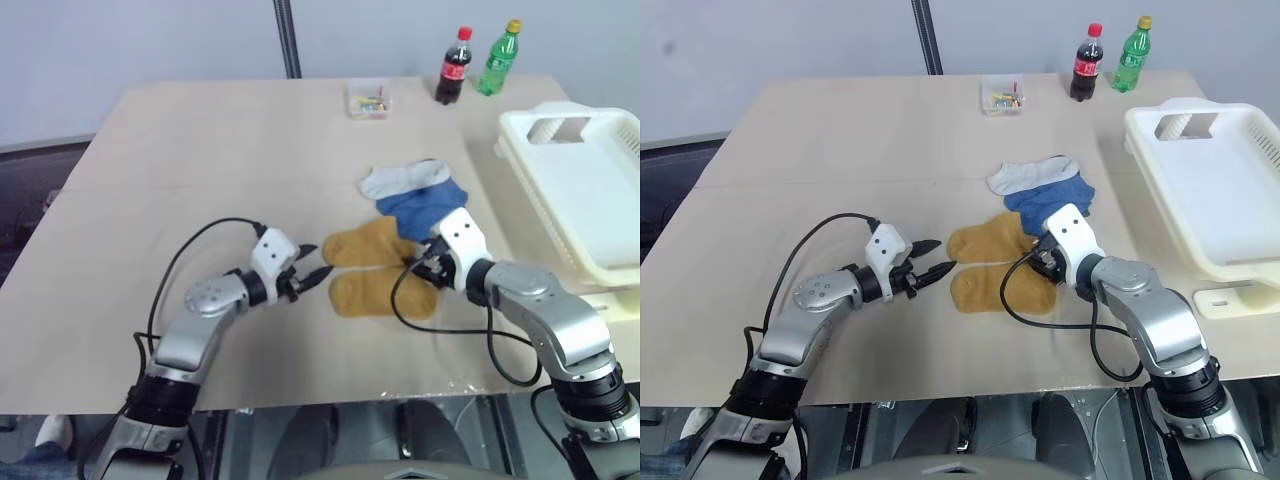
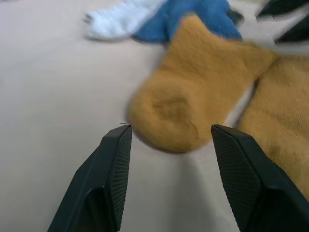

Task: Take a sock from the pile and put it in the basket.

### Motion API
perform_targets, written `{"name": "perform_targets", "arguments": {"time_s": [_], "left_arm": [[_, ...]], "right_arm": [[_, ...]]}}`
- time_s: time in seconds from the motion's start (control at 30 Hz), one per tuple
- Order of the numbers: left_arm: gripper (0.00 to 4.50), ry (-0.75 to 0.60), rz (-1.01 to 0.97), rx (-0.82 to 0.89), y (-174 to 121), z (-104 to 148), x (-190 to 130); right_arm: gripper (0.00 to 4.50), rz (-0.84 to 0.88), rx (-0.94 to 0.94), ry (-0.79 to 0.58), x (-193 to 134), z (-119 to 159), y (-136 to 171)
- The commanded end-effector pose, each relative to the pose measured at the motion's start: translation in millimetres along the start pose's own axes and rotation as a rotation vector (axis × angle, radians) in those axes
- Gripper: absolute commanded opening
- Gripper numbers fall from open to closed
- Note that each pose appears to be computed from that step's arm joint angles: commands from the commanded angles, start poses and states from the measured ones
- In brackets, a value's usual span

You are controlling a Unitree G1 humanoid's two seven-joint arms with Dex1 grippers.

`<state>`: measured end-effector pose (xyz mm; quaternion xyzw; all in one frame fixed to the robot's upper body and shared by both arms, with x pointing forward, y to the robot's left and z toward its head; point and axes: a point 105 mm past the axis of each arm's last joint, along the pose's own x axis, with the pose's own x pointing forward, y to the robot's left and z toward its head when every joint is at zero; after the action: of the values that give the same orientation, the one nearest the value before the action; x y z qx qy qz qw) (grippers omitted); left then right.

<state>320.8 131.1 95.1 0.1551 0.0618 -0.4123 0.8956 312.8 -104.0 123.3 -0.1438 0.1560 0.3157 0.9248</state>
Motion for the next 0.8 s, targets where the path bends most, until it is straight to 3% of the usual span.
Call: {"name": "perform_targets", "arguments": {"time_s": [0.03,0.37,0.43,0.47,0.53,0.6,0.63,0.67,0.8], "left_arm": [[2.80,-0.026,0.005,0.044,4,8,5],[2.80,-0.021,-0.040,0.012,-6,-1,23],[2.26,-0.022,-0.034,-0.005,-6,-2,26],[2.04,-0.022,-0.034,-0.004,-6,-2,28],[1.16,-0.019,-0.033,-0.002,-6,-3,31],[0.21,-0.020,-0.031,-0.005,-7,-3,32],[0.00,-0.020,-0.034,-0.006,-8,-3,32],[0.00,-0.019,-0.037,0.001,-9,-3,32],[0.00,-0.015,-0.029,0.004,-8,-4,28]], "right_arm": [[2.60,-0.030,-0.001,-0.034,-3,6,-5],[2.60,-0.022,0.048,-0.020,-1,-3,-1],[2.67,-0.017,0.056,-0.019,0,-4,0],[2.40,-0.013,0.060,-0.020,1,-5,1],[1.79,-0.007,0.068,-0.025,2,-5,3],[0.89,-0.004,0.078,-0.028,3,-5,4],[0.38,-0.005,0.080,-0.028,3,-5,3],[0.03,-0.007,0.080,-0.027,4,-5,3],[0.03,-0.015,0.080,-0.024,4,-7,1]]}}
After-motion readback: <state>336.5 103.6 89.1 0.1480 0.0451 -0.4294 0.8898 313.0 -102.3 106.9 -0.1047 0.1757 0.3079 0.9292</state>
